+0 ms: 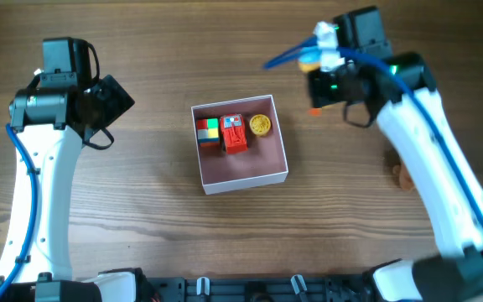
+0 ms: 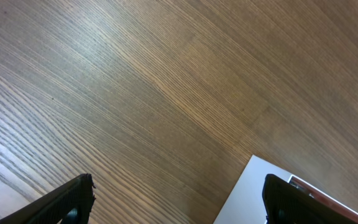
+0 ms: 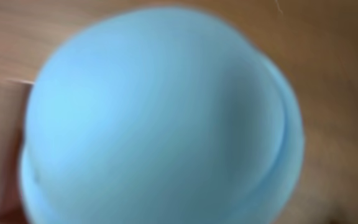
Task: Pack container
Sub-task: 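Place the duck with the right gripper into the box's right side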
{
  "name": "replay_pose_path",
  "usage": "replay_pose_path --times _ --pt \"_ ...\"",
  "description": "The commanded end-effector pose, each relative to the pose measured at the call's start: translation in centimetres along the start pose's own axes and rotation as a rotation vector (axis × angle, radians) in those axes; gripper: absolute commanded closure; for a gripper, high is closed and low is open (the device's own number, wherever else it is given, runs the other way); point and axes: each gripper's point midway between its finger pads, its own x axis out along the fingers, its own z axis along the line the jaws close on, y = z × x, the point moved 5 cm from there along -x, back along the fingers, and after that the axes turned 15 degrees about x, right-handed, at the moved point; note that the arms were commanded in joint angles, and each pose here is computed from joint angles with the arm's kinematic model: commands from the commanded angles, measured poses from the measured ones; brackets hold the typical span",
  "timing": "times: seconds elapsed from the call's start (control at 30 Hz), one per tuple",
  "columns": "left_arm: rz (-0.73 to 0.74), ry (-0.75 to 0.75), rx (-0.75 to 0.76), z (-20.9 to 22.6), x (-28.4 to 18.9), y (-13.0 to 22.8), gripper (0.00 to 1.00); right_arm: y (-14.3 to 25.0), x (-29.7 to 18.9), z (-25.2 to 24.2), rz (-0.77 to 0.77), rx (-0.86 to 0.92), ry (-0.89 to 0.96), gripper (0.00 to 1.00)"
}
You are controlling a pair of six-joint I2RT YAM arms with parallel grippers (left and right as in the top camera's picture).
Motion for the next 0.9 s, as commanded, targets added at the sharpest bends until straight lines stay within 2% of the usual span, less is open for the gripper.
replay_pose_path --times 0.0,0.03,0.17,0.2,0.3,0.5,0.53,0.57,0.6,0.7,0.87 --pt "0.018 0.003 0.018 0.1 0.3 0.2 0.12 0.9 0.6 3.9 0.015 0.164 -0.06 0.92" --pt "0.018 0.002 0.018 0.1 0.3 0.2 0.12 1.5 1.6 5.0 0.041 0.17 -0.066 0.88" --pt "0.024 0.0 0.019 0.2 0.3 0.3 0.12 4.0 7.6 6.6 0.188 0.211 -0.006 0.88" --pt "0.029 -0.002 0.02 0.2 0.3 0.4 0.12 5.3 10.4 6.3 0.256 0.213 0.037 0.88" --pt "0.032 -0.003 0.02 0.2 0.3 0.5 0.12 7.4 14.7 5.6 0.359 0.211 0.105 0.88" --pt "0.028 -0.002 0.02 0.2 0.3 0.4 0.12 9.5 18.0 4.7 0.444 0.207 0.16 0.84" --pt "0.028 -0.002 0.02 0.2 0.3 0.4 0.12 9.4 18.0 4.7 0.441 0.208 0.158 0.8" --pt "0.028 -0.002 0.02 0.2 0.3 0.4 0.12 9.4 18.0 4.8 0.44 0.205 0.157 0.56" --pt "0.028 -0.002 0.02 0.2 0.3 0.4 0.12 9.4 18.0 4.8 0.44 0.205 0.157 0.46" --pt "0.028 -0.002 0.02 0.2 0.3 0.4 0.12 9.5 18.0 4.7 0.443 0.206 0.159 0.38" --pt "0.029 -0.002 0.02 0.2 0.3 0.4 0.12 8.8 15.8 4.9 0.426 0.209 0.148 0.34"
